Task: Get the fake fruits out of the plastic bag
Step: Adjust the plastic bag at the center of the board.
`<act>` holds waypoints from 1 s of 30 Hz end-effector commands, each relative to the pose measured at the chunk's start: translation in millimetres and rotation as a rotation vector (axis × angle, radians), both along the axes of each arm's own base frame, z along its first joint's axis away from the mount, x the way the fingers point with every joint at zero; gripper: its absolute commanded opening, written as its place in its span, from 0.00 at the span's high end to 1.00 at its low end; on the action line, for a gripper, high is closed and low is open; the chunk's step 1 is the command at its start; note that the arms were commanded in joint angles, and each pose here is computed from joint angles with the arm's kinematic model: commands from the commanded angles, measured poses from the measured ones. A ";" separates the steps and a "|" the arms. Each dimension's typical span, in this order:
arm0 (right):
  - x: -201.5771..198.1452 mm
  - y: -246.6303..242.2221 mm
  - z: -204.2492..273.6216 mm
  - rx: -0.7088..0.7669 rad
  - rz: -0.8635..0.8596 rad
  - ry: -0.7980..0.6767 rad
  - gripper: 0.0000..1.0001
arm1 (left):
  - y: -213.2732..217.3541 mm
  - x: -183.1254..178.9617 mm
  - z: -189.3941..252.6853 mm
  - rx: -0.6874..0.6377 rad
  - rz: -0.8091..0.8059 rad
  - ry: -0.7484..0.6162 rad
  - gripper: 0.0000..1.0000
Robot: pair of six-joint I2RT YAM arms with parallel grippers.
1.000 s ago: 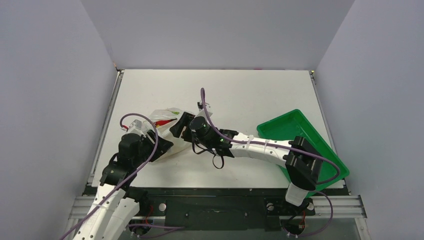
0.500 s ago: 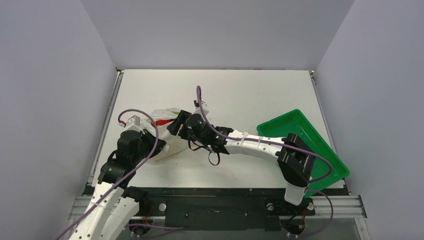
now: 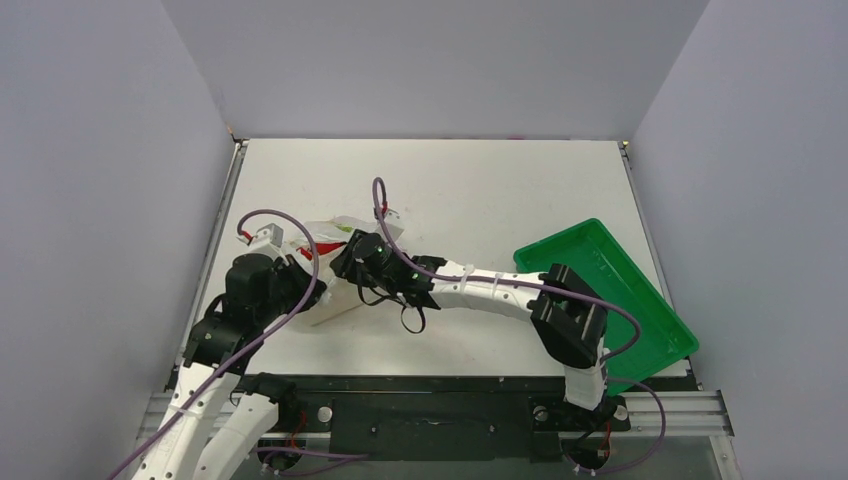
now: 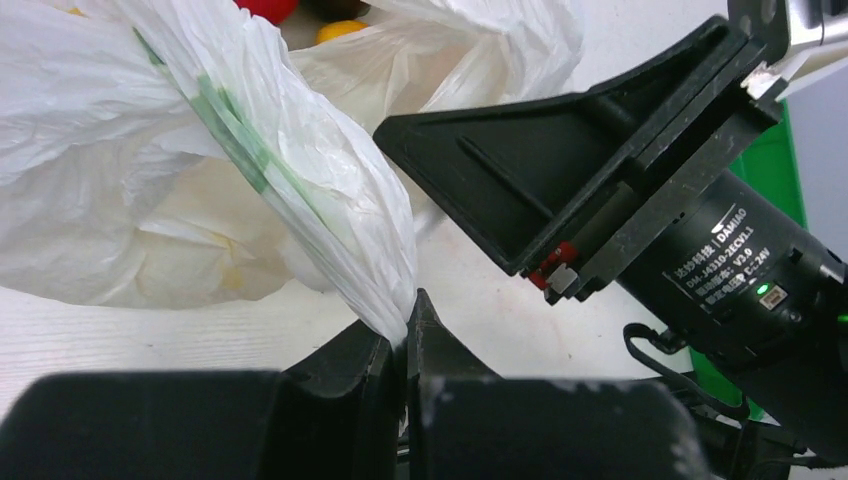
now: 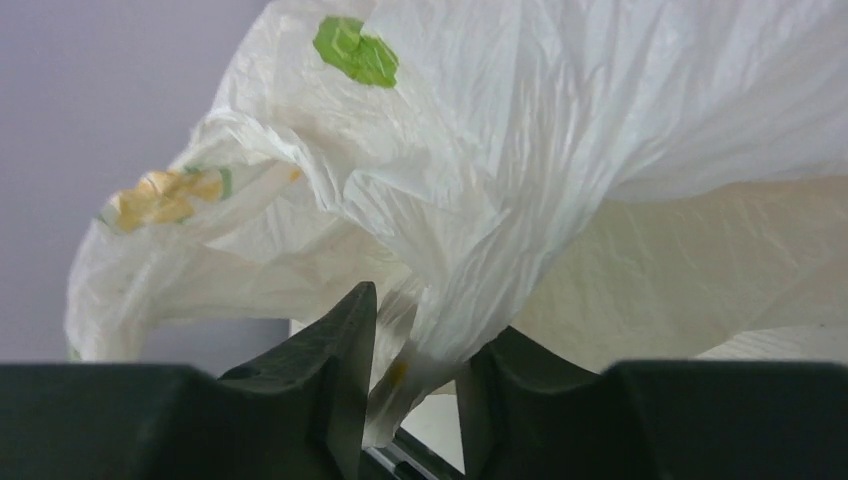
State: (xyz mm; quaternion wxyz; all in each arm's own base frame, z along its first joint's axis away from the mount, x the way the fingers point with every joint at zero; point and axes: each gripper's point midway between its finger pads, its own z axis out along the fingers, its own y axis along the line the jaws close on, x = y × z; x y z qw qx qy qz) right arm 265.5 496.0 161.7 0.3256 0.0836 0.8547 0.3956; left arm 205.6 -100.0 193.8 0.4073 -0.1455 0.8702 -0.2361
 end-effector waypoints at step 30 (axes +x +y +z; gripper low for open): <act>175.4 -137.9 102.9 -1.187 0.327 -0.656 1.00 | 127.9 -28.6 85.6 0.325 0.530 -0.219 1.00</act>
